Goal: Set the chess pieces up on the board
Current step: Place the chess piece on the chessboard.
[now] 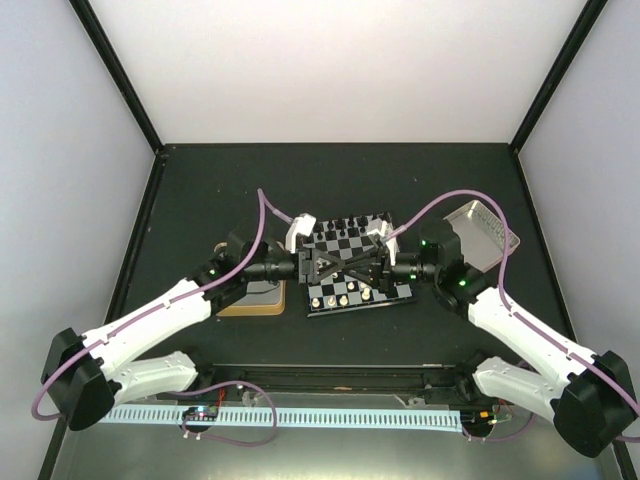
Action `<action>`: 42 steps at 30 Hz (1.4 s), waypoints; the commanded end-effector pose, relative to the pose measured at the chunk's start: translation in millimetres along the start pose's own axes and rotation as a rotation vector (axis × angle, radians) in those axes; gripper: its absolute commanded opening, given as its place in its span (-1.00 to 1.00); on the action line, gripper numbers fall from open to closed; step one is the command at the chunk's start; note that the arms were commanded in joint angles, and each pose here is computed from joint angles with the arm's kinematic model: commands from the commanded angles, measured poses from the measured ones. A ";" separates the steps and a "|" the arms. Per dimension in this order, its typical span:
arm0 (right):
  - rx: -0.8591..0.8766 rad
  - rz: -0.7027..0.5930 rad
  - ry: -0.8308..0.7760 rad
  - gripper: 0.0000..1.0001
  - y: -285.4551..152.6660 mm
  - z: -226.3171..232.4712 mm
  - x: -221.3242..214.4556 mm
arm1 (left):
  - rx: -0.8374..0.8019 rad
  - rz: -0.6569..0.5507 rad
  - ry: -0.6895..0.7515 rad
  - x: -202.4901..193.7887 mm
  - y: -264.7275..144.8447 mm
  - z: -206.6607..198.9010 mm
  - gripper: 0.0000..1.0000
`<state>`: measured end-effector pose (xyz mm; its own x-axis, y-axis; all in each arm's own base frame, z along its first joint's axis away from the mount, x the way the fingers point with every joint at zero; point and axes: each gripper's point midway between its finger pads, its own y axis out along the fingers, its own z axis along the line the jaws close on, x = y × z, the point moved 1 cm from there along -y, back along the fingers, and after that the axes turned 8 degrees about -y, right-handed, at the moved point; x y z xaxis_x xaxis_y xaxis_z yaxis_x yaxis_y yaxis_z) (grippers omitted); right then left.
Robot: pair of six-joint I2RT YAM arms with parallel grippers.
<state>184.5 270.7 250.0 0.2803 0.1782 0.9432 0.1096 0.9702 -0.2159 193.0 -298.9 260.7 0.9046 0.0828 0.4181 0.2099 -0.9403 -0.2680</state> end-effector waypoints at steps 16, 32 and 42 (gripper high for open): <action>-0.025 -0.030 -0.022 -0.76 1.9 -4.9 4.1 | -0.119 0.048 -0.058 -2.0 7.3 -13.7 -0.60; -0.264 -0.041 0.085 0.01 -15.2 -30.8 -0.3 | 0.186 -0.090 0.039 13.2 -3.3 35.5 -0.96; -0.786 -0.149 0.268 0.06 -81.9 -78.8 1.4 | 0.494 -0.051 0.134 12.6 13.1 93.5 -0.97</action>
<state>225.1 220.5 258.6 0.3613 0.0289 0.9320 0.5598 0.7926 -0.2416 232.5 -278.5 193.1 0.8652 0.1261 0.4854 0.4012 -0.7547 -0.5191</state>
